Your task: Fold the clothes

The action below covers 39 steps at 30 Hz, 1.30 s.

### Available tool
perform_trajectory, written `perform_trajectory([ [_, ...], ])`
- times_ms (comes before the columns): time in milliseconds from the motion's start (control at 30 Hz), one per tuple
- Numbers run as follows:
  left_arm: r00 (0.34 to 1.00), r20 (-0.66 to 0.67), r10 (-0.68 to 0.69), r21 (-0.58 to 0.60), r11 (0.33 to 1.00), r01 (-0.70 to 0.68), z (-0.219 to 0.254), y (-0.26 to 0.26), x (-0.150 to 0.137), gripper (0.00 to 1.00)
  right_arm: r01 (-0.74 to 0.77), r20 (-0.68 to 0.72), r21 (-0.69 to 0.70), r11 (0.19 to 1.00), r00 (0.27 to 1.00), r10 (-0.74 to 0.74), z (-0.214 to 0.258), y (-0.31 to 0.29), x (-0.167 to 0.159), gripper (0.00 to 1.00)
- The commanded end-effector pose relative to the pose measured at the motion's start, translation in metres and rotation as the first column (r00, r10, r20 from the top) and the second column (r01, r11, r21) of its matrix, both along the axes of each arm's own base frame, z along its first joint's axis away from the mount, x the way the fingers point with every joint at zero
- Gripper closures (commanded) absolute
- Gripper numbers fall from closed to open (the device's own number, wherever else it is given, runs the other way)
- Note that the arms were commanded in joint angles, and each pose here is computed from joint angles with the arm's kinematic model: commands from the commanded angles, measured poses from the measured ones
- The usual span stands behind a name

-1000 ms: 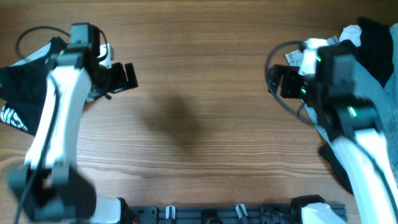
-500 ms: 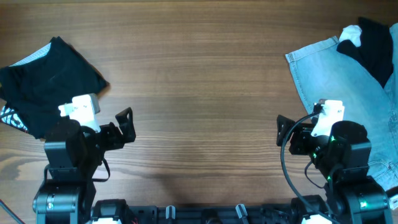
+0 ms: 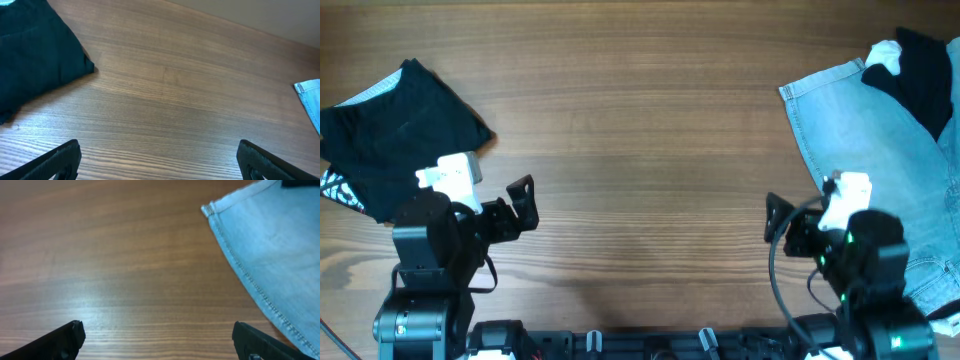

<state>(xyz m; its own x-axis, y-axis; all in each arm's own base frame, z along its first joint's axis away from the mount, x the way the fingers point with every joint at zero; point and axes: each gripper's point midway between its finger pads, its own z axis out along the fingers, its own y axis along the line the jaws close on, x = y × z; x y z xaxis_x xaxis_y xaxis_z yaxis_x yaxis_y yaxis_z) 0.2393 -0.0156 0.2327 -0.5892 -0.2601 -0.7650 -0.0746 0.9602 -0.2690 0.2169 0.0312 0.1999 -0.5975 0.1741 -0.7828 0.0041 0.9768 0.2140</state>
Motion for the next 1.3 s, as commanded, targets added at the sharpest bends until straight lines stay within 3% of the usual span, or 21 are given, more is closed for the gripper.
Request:
perform_trajectory([
  [0, 1.0, -0.006, 0.006, -0.004, 1.0, -0.006, -0.003, 0.0, 0.0, 0.0, 0.011, 0.179, -0.006, 1.0, 0.984, -0.01, -0.007, -0.004, 0.002, 0.0],
  [67, 1.0, -0.006, 0.006, -0.004, 1.0, -0.006, -0.003, 0.0, 0.0, 0.0, -0.038, 0.327, -0.046, 0.998, 0.944, 0.051, 0.0, 0.002, 0.009, 0.0],
  [133, 1.0, -0.006, 0.006, -0.004, 1.0, -0.006, -0.003, 0.0, 0.0, 0.0, -0.034, 0.525, -0.116, 0.993, 0.846, 0.09, 0.016, 0.002, 0.013, 0.0],
  [367, 1.0, -0.006, 0.006, -0.004, 1.0, -0.006, -0.003, 0.0, 0.0, 0.0, -0.02, 0.67, -0.247, 0.969, 0.719, 0.186, 0.005, 0.007, 0.024, 0.0],
  [467, 1.0, -0.006, 0.006, -0.004, 1.0, -0.006, -0.003, 0.0, 0.0, 0.0, -0.043, 0.598, -0.271, 0.962, 0.776, 0.203, -0.024, 0.008, 0.027, 0.0],
  [1267, 1.0, -0.006, 0.006, -0.004, 1.0, -0.006, -0.003, 0.0, 0.0, 0.0, -0.057, 0.597, -0.266, 0.962, 0.774, 0.211, -0.024, 0.01, 0.026, 0.0],
])
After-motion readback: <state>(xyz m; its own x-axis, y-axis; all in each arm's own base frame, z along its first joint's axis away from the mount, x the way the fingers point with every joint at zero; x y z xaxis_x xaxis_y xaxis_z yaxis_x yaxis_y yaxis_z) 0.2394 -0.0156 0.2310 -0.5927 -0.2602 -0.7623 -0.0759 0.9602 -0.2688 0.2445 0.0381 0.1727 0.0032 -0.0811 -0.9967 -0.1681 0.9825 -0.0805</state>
